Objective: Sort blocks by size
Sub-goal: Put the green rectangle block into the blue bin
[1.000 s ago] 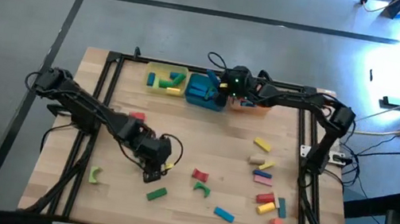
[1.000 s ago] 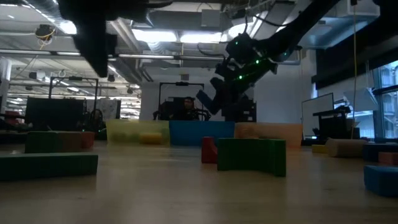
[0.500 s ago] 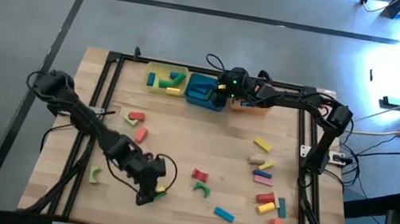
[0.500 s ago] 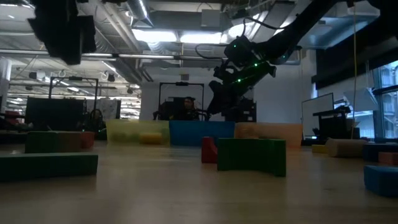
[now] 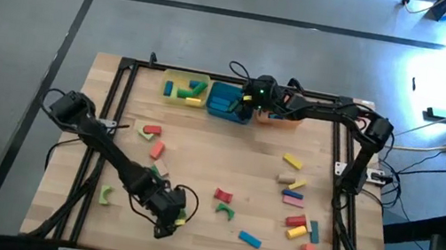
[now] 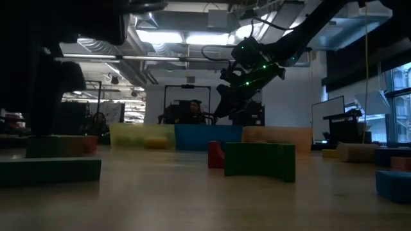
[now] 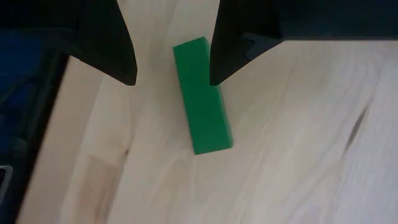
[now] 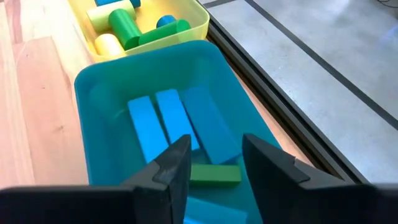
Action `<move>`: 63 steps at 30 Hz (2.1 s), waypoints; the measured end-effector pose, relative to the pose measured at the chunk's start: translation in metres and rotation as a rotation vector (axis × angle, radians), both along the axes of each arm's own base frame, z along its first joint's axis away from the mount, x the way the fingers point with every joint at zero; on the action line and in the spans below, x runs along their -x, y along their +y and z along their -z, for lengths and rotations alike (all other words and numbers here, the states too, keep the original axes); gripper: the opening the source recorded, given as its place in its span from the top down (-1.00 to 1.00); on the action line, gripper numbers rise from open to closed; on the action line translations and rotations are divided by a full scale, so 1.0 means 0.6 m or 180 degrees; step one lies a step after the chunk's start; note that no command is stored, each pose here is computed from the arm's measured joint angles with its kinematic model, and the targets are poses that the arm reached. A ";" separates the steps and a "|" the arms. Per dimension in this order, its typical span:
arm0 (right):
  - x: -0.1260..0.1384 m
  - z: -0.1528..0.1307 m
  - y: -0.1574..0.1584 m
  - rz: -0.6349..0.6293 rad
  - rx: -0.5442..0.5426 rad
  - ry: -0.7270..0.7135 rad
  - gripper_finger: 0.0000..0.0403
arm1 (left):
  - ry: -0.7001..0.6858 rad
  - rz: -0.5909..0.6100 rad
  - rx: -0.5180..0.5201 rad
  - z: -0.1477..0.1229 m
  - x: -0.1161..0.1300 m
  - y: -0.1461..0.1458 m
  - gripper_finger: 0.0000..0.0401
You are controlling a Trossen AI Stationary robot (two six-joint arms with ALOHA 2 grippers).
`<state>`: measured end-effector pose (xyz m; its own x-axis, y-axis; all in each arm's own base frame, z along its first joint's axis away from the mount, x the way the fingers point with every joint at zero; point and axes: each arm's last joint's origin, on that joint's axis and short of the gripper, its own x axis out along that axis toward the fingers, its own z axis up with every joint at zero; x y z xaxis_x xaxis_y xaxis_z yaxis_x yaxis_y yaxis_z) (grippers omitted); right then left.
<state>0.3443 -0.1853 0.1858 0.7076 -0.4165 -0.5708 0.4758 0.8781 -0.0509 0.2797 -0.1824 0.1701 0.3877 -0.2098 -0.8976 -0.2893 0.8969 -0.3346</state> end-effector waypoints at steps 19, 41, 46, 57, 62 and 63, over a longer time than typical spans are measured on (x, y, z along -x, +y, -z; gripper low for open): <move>0.001 0.001 0.001 -0.0001 -0.0018 0.0036 0.27 | 0.0147 -0.0096 -0.0255 0.047 -0.007 -0.005 0.09; 0.012 -0.024 0.008 -0.0050 -0.0058 0.0006 0.27 | 0.0076 0.0156 -0.0772 0.058 -0.010 0.007 0.66; 0.047 -0.088 0.030 -0.0197 -0.0168 -0.0023 0.27 | -0.0083 0.0165 -0.0810 0.045 -0.028 0.034 0.81; 0.195 -0.241 0.112 -0.0313 -0.0212 -0.0124 0.27 | -0.0406 0.0224 -0.0865 0.017 -0.079 0.131 0.97; 0.250 -0.277 0.141 -0.0278 -0.0203 -0.0257 0.27 | -0.0323 0.0261 -0.0575 0.018 -0.085 0.150 0.96; 0.257 -0.281 0.145 -0.0260 -0.0223 -0.0280 0.27 | -0.0305 0.0303 -0.0481 0.018 -0.085 0.151 0.96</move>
